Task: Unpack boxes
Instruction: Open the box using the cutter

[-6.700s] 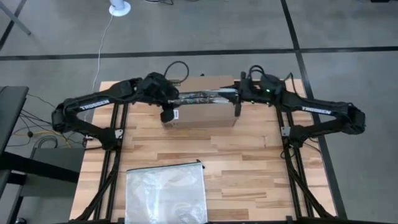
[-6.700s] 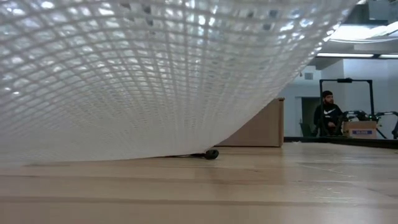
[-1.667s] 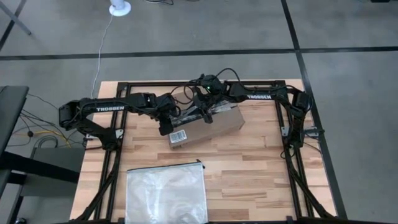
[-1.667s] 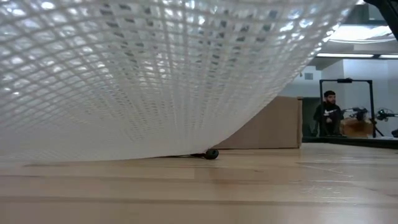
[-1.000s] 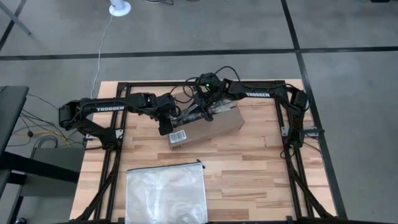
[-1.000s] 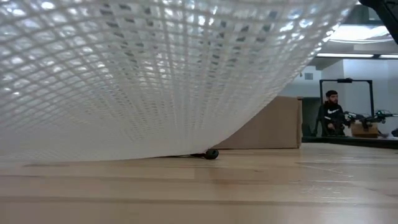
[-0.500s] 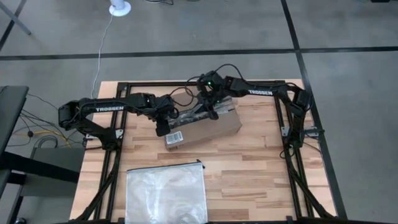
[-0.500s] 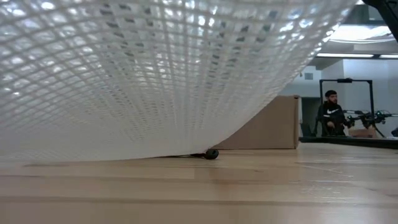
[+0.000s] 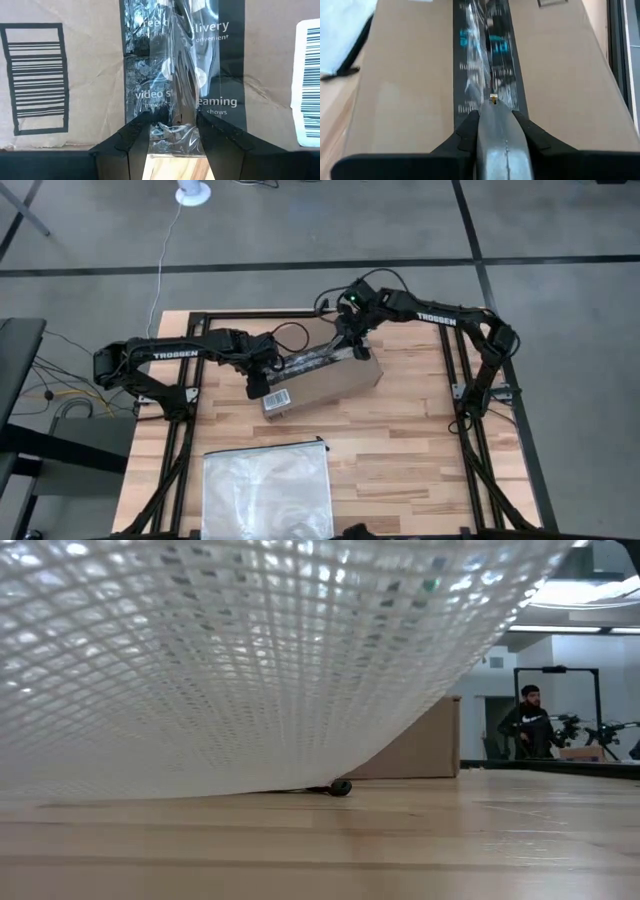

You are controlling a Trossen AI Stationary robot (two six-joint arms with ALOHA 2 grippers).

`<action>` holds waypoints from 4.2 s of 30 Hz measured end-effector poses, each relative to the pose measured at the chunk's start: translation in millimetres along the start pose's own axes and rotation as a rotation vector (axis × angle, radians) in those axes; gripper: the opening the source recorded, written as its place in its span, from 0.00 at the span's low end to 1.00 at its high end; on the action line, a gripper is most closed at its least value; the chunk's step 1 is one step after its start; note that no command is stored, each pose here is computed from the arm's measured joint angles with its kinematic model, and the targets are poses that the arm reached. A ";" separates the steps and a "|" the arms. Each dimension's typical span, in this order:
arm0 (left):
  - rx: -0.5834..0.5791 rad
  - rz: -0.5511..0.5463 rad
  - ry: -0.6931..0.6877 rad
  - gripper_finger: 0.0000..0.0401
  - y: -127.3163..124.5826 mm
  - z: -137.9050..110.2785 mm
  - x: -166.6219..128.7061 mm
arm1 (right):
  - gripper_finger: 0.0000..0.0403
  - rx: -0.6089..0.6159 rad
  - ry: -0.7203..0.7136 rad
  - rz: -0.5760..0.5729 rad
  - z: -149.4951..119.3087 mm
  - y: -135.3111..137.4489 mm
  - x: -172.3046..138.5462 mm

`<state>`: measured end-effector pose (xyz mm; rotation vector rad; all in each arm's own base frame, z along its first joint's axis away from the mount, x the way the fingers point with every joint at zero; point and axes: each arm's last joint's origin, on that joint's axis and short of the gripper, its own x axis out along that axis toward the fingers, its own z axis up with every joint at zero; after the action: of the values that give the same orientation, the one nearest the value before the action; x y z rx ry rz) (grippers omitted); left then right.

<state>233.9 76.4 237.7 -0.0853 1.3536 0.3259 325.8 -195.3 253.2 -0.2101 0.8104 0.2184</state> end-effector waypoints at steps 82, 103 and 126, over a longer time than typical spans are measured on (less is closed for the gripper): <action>-0.252 0.023 -0.110 0.38 -19.0 -51.2 -71.8 | 0.15 -0.048 -0.346 0.019 87.2 38.4 9.5; -0.366 0.100 -0.399 0.38 20.0 -68.2 1.9 | 0.15 0.045 -0.523 0.079 98.6 43.1 91.4; -0.337 0.066 -0.406 0.38 19.5 -67.3 2.1 | 0.15 0.039 -0.518 0.030 84.8 31.8 131.4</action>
<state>165.3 78.7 223.2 -0.2423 0.8920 0.5928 463.7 -127.4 210.4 -0.0961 0.3036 0.2702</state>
